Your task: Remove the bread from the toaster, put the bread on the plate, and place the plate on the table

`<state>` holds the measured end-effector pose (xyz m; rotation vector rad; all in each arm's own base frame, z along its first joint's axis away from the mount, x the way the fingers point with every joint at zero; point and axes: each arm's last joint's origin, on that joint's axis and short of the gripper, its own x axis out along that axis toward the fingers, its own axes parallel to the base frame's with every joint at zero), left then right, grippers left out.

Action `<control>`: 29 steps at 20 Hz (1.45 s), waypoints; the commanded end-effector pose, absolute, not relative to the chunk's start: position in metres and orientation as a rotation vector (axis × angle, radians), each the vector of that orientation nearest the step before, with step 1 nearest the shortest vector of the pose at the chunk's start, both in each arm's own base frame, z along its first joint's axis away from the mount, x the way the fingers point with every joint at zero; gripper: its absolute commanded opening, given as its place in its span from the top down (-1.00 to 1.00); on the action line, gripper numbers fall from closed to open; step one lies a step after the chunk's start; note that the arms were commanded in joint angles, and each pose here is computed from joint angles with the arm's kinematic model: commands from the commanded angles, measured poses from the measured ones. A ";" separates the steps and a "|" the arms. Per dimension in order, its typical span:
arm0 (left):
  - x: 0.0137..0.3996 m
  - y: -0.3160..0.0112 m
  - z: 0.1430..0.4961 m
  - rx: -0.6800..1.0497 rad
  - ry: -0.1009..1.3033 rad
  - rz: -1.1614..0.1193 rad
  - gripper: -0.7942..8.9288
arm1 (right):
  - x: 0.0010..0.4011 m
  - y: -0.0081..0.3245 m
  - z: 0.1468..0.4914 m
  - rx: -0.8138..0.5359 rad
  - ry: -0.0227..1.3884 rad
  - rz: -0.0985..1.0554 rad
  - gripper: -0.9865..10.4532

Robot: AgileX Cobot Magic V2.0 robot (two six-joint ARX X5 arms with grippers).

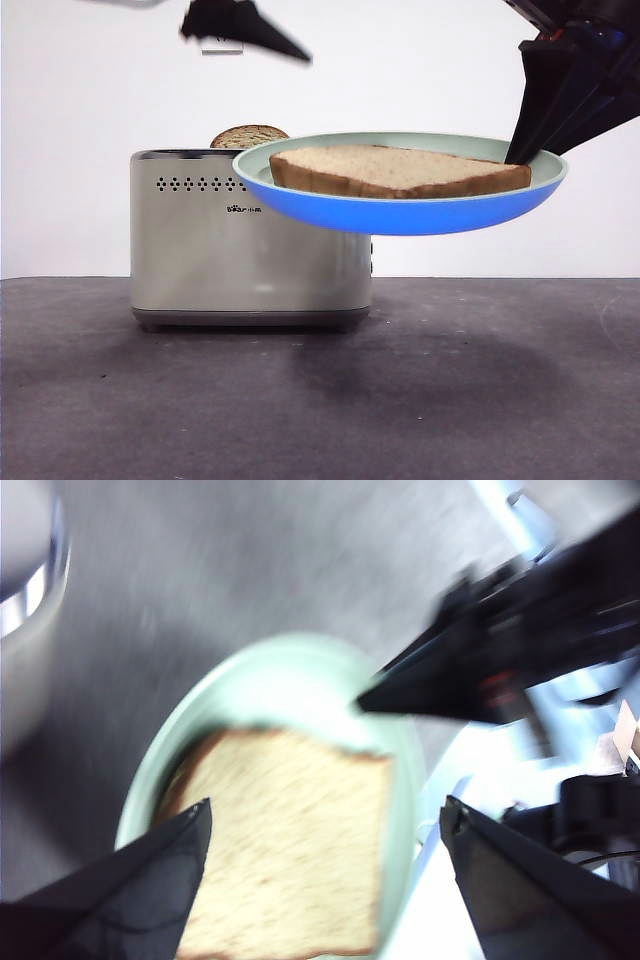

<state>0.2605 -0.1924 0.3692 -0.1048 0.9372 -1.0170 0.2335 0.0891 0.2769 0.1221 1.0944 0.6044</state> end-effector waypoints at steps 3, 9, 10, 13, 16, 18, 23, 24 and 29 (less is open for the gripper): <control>0.244 -0.189 0.411 -0.008 0.842 -1.089 0.05 | 0.240 0.092 0.269 0.131 1.119 0.618 0.85; 0.192 -0.148 0.454 0.127 0.727 -0.987 0.05 | 0.258 0.110 0.245 0.167 1.180 0.700 0.85; 0.181 -0.139 0.461 0.133 0.696 -0.965 0.05 | 0.261 0.117 0.239 0.163 1.188 0.713 0.85; 0.152 -0.118 0.479 0.127 0.607 -0.951 0.05 | 0.266 0.138 0.220 0.150 1.232 0.743 0.85; 0.124 -0.097 0.491 0.124 0.536 -0.910 0.05 | 0.272 0.164 0.195 0.128 1.264 0.777 0.85; 0.113 -0.089 0.494 0.121 0.521 -0.908 0.05 | 0.277 0.176 0.182 0.122 1.253 0.792 0.85; 0.100 -0.079 0.495 0.116 0.518 -0.872 0.05 | 0.285 0.182 0.163 0.094 1.250 0.740 0.85; 0.098 -0.078 0.495 0.119 0.522 -0.862 0.05 | 0.286 0.181 0.160 0.078 1.252 0.712 0.85; 0.096 -0.076 0.494 0.124 0.539 -0.855 0.05 | 0.292 0.175 0.153 0.063 1.260 0.685 0.85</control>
